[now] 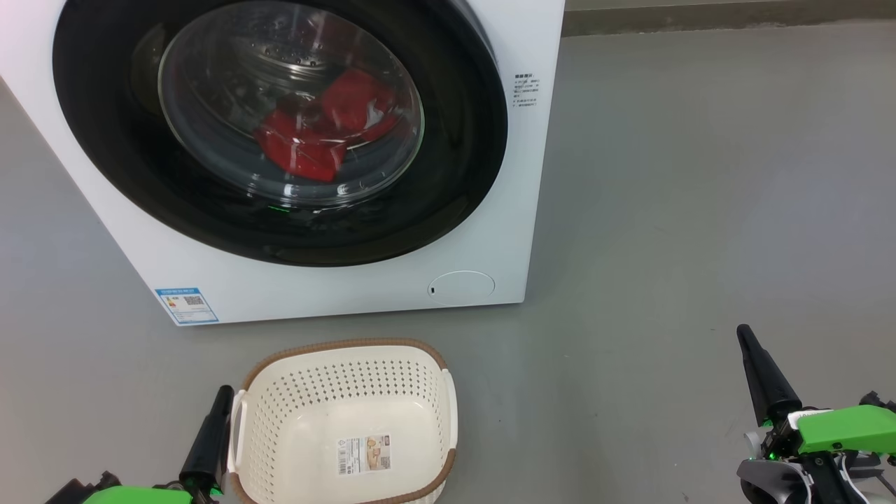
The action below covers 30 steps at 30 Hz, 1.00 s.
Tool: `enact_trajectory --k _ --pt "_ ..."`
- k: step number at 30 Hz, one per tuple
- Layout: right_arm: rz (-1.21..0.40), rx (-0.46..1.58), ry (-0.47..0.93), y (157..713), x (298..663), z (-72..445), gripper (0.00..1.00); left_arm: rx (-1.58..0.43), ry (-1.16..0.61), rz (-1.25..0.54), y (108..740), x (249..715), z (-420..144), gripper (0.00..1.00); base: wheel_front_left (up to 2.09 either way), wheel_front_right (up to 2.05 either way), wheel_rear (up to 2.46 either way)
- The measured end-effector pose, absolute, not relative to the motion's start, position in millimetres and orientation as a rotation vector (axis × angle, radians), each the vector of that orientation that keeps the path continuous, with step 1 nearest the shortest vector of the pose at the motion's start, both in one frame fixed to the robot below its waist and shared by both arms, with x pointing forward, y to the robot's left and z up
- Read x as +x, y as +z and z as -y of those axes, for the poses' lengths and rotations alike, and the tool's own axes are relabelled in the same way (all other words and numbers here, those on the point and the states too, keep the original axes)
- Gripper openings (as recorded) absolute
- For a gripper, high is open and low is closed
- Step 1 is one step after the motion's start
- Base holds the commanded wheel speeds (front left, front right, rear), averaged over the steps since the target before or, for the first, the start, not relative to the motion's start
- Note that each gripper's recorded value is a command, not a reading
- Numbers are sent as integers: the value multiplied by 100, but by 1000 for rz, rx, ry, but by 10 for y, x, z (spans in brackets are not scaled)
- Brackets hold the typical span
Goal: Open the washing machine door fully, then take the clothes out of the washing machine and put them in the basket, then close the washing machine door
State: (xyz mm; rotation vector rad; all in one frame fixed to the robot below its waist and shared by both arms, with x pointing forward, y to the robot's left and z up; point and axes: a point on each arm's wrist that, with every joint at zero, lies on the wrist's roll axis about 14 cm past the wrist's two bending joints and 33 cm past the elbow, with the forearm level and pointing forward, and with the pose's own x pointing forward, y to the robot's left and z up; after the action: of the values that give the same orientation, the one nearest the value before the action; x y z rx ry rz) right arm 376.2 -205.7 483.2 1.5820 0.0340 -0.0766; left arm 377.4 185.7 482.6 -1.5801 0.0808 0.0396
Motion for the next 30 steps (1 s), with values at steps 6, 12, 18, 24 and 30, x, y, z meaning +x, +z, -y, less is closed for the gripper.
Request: enact_trajectory --k 6,12,18,24,30 --pt "-34 1582 -77 4832 3762 2057 0 -1580 40 -81 4826 3774 -1857 0 0 0 0" --pt "-34 1582 -77 4832 3762 2057 0 -1580 40 -81 4826 3774 -1857 0 0 0 0" --pt "-65 1590 -104 4707 3713 2028 100 -1589 66 -111 4709 3729 -1827 100 0 0 0" --pt "-135 1605 -169 4430 3550 1964 100 -1601 125 -168 4469 3592 -1785 100 0 0 0" --pt "-121 1603 -162 4470 3565 1958 100 -1600 132 -153 4485 3591 -1803 100 0 0 0"
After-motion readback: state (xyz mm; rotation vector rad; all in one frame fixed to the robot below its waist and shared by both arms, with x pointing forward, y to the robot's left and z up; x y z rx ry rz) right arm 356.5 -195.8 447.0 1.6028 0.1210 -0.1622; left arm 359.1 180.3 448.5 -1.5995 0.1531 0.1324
